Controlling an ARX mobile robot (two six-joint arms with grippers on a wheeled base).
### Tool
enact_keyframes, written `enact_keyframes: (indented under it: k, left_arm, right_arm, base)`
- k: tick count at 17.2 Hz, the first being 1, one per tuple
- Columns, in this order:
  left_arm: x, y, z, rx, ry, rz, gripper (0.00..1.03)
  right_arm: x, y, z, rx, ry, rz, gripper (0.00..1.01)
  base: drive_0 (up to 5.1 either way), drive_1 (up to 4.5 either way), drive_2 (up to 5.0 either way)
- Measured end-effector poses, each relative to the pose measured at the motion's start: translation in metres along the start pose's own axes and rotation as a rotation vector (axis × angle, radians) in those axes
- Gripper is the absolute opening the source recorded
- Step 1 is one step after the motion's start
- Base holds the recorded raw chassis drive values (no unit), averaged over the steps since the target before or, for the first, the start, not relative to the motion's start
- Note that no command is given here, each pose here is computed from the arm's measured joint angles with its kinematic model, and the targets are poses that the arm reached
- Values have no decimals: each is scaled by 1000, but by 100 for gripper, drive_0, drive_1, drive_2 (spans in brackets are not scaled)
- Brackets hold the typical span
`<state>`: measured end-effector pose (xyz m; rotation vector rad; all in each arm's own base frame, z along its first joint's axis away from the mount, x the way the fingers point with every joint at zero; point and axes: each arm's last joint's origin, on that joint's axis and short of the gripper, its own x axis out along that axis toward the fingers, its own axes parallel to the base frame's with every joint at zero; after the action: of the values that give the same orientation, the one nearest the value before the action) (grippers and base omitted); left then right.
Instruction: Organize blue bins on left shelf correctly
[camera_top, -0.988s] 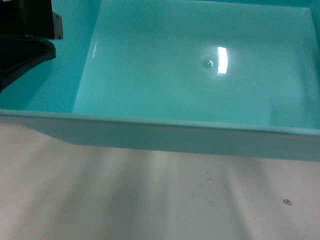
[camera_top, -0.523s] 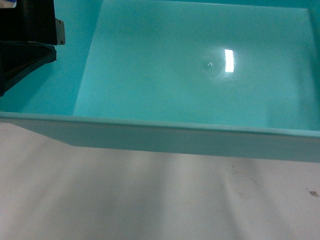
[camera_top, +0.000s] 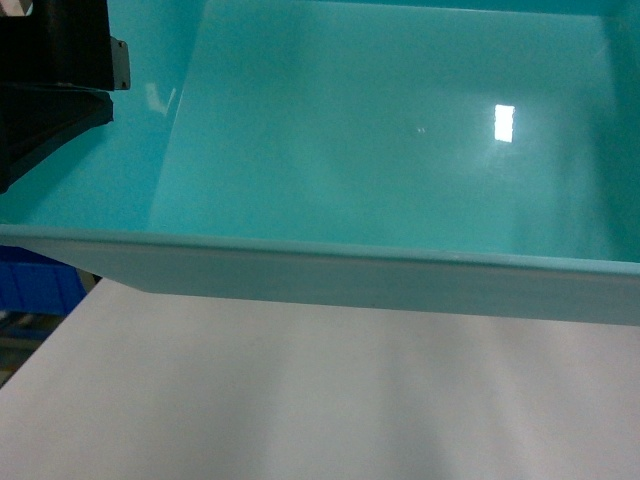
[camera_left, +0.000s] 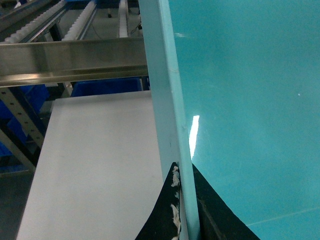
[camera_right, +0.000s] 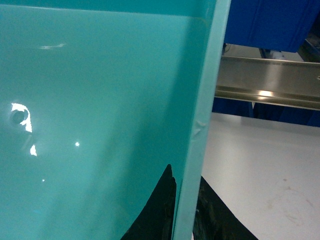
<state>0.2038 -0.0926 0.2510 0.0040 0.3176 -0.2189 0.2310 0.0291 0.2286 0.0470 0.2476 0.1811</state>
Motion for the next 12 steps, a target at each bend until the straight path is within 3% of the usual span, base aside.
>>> enact_keyframes:
  k: [12]
  left_arm:
    - [0,0,0,0,0,0,2]
  right_arm:
    - [0,0,0,-1,-2,0,8]
  base:
    - [-503,233,233]
